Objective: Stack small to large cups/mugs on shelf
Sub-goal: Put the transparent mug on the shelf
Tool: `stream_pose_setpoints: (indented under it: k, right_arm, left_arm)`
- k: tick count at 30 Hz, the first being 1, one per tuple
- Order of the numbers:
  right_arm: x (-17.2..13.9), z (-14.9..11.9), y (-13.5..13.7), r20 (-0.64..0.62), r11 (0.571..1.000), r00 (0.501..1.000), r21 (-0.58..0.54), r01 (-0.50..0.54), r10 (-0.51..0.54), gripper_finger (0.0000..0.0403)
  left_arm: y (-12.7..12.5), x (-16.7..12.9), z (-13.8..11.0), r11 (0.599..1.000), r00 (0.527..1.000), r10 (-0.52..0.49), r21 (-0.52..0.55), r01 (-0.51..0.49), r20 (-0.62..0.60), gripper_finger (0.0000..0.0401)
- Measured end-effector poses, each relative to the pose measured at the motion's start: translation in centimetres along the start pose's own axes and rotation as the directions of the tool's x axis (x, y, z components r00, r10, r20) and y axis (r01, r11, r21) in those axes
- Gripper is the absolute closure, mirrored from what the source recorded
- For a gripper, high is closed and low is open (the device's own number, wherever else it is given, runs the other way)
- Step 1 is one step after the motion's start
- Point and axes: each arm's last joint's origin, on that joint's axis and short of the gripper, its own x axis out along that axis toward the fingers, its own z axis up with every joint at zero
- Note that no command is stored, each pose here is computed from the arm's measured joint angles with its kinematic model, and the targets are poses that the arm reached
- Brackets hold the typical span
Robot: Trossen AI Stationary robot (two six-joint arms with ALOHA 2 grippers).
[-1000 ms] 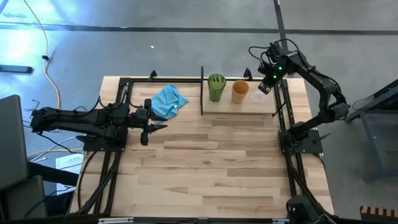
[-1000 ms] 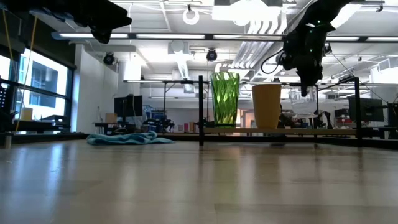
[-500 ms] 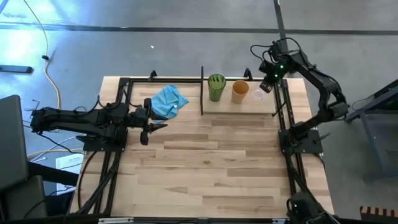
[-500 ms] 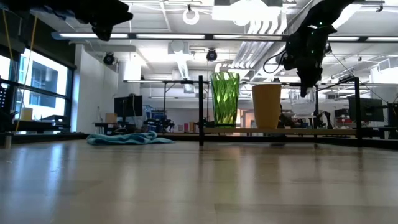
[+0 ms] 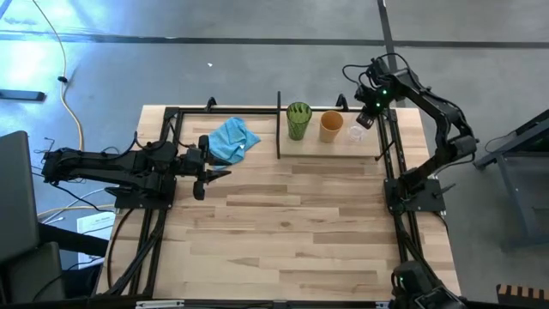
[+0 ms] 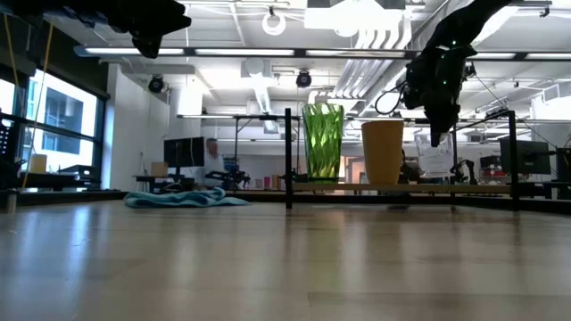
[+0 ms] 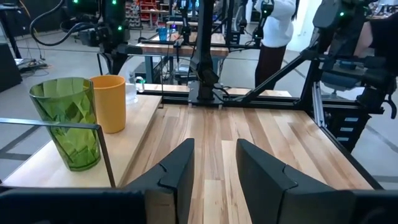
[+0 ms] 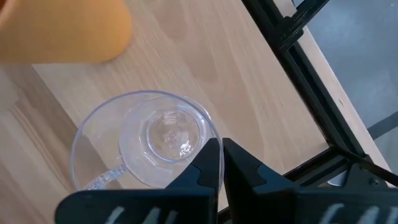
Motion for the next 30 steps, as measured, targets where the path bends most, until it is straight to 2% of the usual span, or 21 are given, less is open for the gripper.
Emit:
stream_pose_setpoints:
  k: [30]
  right_arm:
    - [0.17, 0.23, -0.18, 0.014, 1.000, 1.000, 0.008, 0.009, -0.010, 0.0403]
  left_arm:
    - [0.00, 0.00, 0.00, 1.000, 1.000, 0.000, 0.001, 0.000, 0.000, 0.0293]
